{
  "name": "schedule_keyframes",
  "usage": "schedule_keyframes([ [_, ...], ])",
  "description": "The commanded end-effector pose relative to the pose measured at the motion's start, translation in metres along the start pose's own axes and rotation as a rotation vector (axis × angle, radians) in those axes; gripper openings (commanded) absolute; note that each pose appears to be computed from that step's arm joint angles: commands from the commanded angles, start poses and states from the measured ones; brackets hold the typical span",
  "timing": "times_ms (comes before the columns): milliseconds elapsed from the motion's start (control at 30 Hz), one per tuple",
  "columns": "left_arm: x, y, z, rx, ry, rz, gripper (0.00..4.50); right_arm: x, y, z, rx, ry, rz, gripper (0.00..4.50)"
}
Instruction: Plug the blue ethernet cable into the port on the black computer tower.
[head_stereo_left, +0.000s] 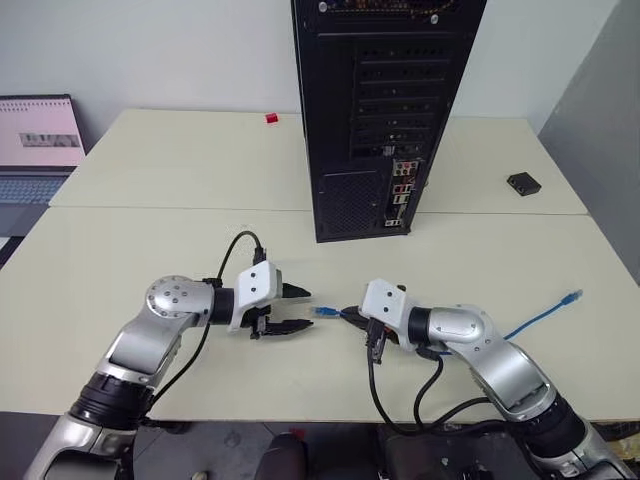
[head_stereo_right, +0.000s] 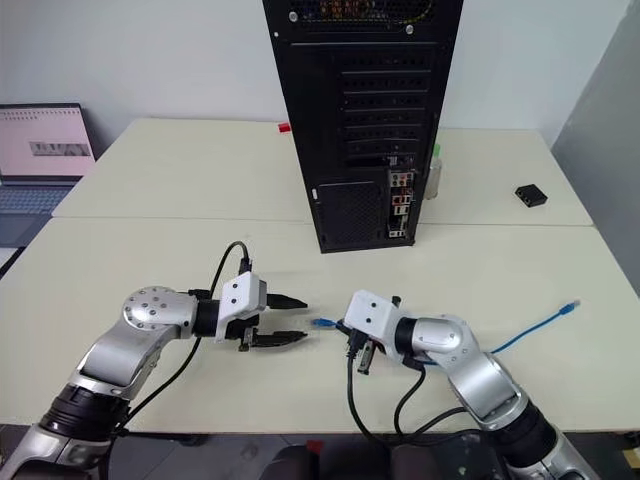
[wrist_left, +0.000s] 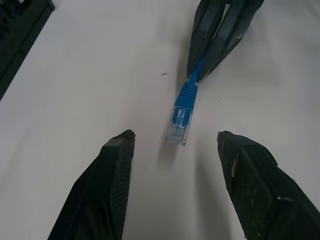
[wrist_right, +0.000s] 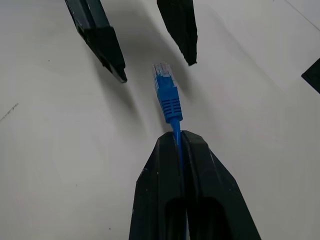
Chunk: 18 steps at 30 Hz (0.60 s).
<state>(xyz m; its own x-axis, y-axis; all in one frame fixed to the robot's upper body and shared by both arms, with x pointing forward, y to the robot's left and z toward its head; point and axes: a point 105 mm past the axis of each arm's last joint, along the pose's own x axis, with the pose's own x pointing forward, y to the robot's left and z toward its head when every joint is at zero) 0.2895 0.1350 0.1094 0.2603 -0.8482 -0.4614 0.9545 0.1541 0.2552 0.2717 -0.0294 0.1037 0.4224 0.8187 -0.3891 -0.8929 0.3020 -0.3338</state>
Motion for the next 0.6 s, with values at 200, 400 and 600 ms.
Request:
schedule_keyframes([
  [200,0.0053,0.0031,0.006,0.058,-0.018,-0.03,2.62,-0.0011,-0.0003,0.0208,-0.05,-0.055,-0.002,0.0],
  [400,0.0078,0.0039,0.0077,0.068,-0.029,-0.031,1.37,-0.0009,0.001,0.0222,-0.059,-0.058,0.009,0.0],
  [600,0.0089,0.0041,0.008,0.085,-0.029,-0.032,0.28,0.0,0.0022,0.0227,-0.067,-0.061,0.022,0.0],
])
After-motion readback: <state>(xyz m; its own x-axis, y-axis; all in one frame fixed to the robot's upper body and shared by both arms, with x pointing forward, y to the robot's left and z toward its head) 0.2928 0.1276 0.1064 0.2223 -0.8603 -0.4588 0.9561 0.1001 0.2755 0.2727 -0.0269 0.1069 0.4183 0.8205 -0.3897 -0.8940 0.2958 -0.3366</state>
